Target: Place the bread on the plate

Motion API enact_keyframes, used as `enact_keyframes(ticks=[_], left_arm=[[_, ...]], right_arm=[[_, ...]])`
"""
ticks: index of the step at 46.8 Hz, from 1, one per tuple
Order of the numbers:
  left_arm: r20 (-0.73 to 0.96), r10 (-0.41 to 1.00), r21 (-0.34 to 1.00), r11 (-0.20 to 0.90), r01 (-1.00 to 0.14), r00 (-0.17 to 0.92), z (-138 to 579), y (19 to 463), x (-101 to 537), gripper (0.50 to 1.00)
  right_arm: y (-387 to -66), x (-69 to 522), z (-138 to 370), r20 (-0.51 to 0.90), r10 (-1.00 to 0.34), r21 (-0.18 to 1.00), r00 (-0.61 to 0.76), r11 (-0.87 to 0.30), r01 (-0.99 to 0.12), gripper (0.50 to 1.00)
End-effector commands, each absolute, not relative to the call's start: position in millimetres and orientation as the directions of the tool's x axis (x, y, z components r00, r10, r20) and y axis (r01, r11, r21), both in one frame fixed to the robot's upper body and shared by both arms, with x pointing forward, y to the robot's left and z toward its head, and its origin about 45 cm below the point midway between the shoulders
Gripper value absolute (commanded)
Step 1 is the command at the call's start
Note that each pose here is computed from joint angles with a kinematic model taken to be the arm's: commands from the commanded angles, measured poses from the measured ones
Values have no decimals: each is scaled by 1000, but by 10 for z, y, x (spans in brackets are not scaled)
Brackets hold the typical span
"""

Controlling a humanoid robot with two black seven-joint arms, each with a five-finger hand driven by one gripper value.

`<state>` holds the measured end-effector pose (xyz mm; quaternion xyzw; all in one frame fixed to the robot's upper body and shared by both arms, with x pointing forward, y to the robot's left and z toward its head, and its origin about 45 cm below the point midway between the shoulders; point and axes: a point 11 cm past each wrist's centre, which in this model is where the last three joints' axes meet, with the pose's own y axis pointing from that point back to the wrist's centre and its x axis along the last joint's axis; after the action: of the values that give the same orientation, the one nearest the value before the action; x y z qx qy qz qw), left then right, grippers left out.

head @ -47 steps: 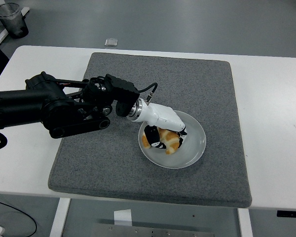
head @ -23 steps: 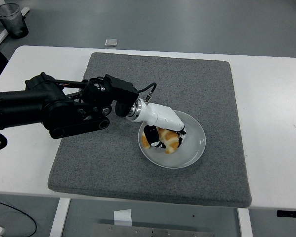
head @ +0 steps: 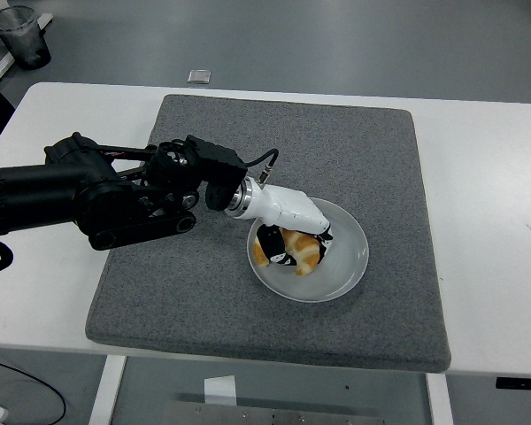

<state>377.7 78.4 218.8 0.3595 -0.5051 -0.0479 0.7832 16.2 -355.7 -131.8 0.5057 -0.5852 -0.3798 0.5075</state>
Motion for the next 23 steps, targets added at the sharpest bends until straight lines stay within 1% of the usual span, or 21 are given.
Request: enact_keyframes(ticks=[1, 3, 4, 6, 7, 9, 10, 18, 23], left_arm=[[756, -436, 609, 743, -279, 488, 2168, 737, 3753, 602], [758, -433, 606, 745, -280, 489, 2173, 730, 3756, 660], [758, -432, 605, 746, -279, 488, 2176, 722, 3755, 715], [762, -425, 599, 750, -281, 489, 2191, 715, 3761, 910], [762, -421, 597, 751, -282, 492, 2197, 712, 3762, 959], [763, -418, 595, 753, -281, 493, 2201, 703, 3760, 990], [764, -415, 592, 755, -282, 494, 2207, 700, 3763, 994], [768, -402, 583, 761, -285, 498, 2233, 693, 3771, 996], [782, -363, 551, 782, -292, 506, 2331, 642, 3791, 996]], right_arm=[[-3557, 160, -1319, 210, -977, 958, 27, 200, -206, 932], [-3557, 169, -1318, 210, -977, 958, 27, 200, -208, 932], [-3557, 169, -1318, 210, -977, 958, 27, 200, -208, 932], [-3557, 160, -1319, 210, -977, 958, 27, 200, -206, 932], [-3555, 169, -1318, 208, -978, 958, 27, 198, -208, 932], [-3557, 160, -1319, 210, -977, 958, 27, 200, -206, 932], [-3557, 160, -1319, 210, -977, 958, 27, 200, -206, 932], [-3557, 160, -1319, 210, -977, 958, 27, 200, -206, 932], [-3557, 160, -1319, 210, -977, 958, 27, 200, -206, 932]])
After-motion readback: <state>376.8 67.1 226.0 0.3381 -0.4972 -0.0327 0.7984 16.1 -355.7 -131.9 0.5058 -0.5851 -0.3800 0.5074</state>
